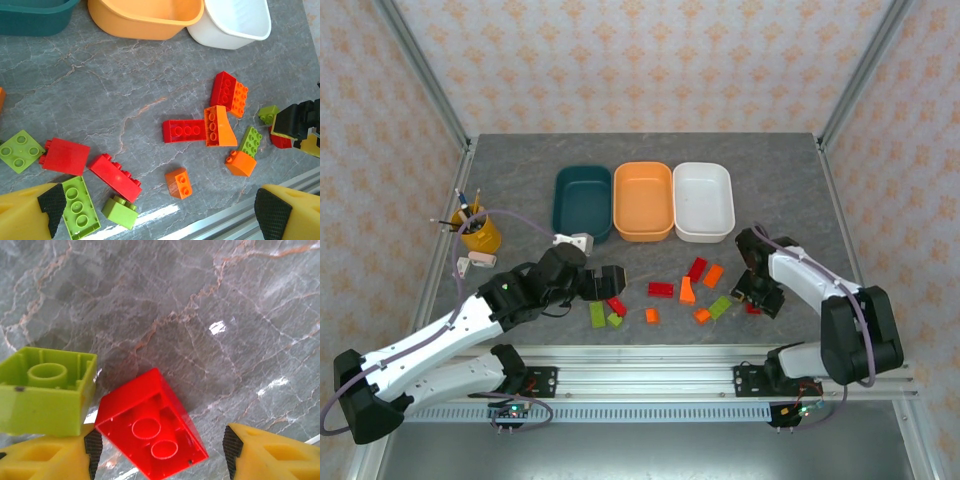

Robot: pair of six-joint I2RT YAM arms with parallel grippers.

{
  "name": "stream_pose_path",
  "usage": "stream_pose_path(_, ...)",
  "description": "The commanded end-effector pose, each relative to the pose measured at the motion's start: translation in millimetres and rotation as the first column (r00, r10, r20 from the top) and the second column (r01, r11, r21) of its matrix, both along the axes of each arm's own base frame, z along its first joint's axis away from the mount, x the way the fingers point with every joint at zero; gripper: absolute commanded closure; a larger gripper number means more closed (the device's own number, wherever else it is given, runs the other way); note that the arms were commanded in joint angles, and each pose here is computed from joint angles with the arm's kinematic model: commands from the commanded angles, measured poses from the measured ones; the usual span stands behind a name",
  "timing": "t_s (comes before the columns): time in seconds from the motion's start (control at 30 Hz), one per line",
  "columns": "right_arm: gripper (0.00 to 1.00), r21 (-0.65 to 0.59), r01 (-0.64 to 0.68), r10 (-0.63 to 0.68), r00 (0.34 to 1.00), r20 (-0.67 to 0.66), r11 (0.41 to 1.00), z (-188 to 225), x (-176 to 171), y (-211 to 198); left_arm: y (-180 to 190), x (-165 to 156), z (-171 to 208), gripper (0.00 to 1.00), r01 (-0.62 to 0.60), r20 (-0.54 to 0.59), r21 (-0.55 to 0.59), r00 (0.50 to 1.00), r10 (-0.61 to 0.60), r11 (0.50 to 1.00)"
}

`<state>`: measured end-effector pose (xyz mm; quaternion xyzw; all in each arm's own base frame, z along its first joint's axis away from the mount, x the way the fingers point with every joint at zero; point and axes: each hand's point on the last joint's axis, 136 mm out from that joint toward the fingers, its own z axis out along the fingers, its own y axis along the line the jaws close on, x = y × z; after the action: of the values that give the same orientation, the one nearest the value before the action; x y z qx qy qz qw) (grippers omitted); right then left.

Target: Sort the legos into containers by color

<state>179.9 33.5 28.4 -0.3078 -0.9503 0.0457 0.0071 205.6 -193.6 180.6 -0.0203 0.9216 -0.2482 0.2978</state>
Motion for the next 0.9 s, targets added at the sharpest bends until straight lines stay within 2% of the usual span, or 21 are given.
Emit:
stream_pose_path(0.0, 0.34, -0.008, -0.02, 0.02, 1.0, -0.011, 1.0, -6.8, 3.7, -3.4, -0.4, 0.8, 5.6, 0.0, -0.015, 0.012, -0.026, 1.0, 0.016, 1.0)
stream_pose_path(0.17, 0.41, 0.034, -0.054, 0.055, 0.998, -0.02, 0.998, -15.0, 12.4, 4.3, 0.7, 0.4, 7.4, 0.0, -0.018, 0.015, -0.025, 1.0, 0.018, 1.0)
stream_pose_path(0.47, 0.66, 0.052, -0.08, 0.079, 0.997, 0.007, 0.995, -9.3, 20.7, 11.2, 2.1, 1.3, 7.4, 0.0, -0.033, 0.018, -0.033, 0.999, 0.033, 0.999)
stream_pose_path(0.57, 0.69, 0.013, -0.121, 0.12, 0.991, 0.062, 0.993, 8.9, 25.0, 14.8, 1.0, 2.1, 8.8, 0.0, -0.037, 0.016, -0.038, 0.999, 0.037, 0.999)
stream_pose_path(0.7, 0.69, -0.006, -0.173, 0.171, 0.97, 0.172, 0.985, 52.4, 37.2, 31.0, -1.9, 8.7, 26.3, 0.0, -0.056, 0.034, -0.058, 0.998, 0.058, 0.997)
stream_pose_path(0.87, 0.69, 0.04, -0.22, 0.194, 0.922, 0.336, 0.975, 109.5, 79.4, 59.1, -2.1, 30.9, 50.2, 0.0, -0.121, 0.034, -0.073, 0.992, 0.124, 0.99)
